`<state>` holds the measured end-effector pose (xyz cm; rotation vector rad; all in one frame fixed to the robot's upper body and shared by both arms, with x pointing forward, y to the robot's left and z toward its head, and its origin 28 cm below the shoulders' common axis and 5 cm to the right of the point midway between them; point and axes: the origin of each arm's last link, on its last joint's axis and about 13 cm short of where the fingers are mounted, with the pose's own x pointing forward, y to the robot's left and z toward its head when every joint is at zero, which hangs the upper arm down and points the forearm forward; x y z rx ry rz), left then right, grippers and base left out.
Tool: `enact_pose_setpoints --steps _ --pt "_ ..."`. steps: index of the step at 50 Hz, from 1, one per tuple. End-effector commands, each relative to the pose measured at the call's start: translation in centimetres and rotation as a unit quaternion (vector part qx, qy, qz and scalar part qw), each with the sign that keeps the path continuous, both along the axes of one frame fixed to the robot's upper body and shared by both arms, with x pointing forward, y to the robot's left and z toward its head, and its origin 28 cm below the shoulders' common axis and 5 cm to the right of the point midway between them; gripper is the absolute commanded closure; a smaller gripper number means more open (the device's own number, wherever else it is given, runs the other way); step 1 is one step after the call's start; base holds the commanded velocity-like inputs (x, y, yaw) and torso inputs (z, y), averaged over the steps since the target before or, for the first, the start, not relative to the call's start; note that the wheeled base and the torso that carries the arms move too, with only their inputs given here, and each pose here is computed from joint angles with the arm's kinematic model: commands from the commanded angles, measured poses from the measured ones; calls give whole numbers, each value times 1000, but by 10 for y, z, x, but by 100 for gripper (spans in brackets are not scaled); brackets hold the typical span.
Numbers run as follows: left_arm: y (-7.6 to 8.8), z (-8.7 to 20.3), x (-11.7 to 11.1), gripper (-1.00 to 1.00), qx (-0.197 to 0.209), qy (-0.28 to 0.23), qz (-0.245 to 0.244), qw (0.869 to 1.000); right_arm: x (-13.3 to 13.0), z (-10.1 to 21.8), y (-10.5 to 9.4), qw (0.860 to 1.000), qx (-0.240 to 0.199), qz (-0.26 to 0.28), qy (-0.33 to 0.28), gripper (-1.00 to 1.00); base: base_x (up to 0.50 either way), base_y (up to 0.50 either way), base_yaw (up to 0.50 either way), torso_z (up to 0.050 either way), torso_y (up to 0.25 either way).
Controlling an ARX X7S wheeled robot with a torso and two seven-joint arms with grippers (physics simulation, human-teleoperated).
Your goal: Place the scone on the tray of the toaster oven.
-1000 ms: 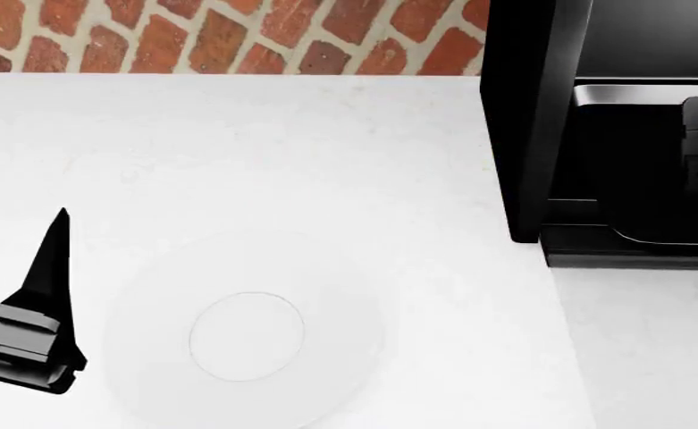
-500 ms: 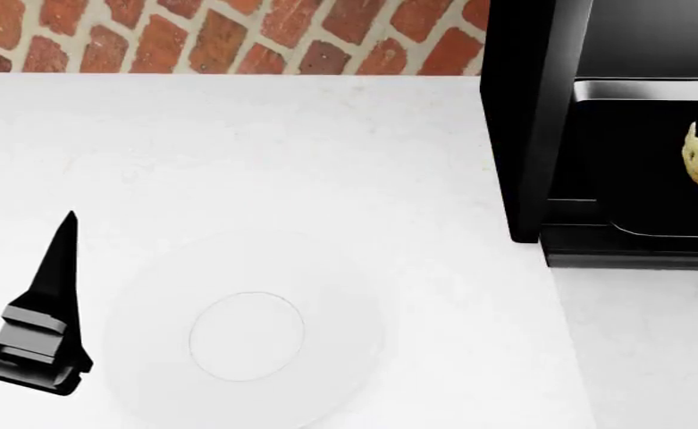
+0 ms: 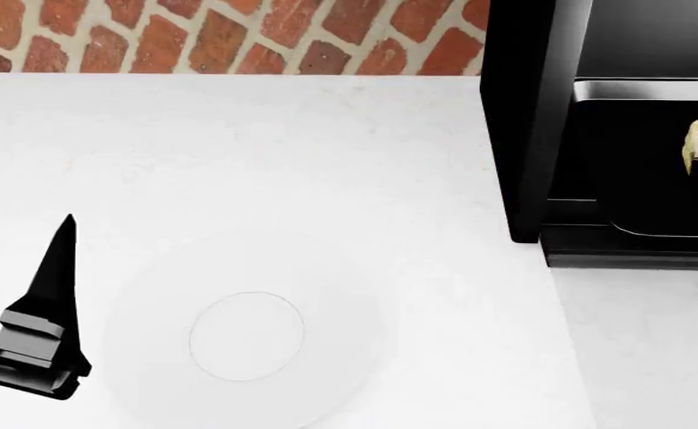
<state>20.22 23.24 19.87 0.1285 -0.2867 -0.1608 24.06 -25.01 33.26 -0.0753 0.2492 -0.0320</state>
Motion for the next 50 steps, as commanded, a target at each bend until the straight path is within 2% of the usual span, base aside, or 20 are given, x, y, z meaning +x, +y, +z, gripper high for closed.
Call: enact_pose_setpoints --steps 1,6,14,21,30,43,50 --pt "2 -2 -1 -100 -2 -1 1 1000 -39 -5 17 999 -11 31 -39 -100 0 0 0 0 0" --pt "2 -2 -1 -100 -3 -1 1 1000 -53 -10 23 998 -16 43 -49 -100 0 0 0 0 0" --pt "0 0 -2 -100 -2 -3 0 1000 -64 -16 39 993 -17 92 -67 -100 0 0 0 0 0" --pt "-1 0 -1 -100 -1 -2 -2 1000 -65 -22 56 986 -9 147 -79 -100 0 0 0 0 0" --pt "-1 0 0 -100 0 -1 -4 1000 -61 -28 66 978 10 191 -85 -100 0 0 0 0 0" --pt "-4 0 2 -100 0 2 -10 1000 -32 -45 86 958 51 273 -74 -100 0 0 0 0 0" --pt "-10 1 14 -100 -1 1 -30 1000 -9 -58 98 948 64 308 -56 -100 0 0 0 0 0"
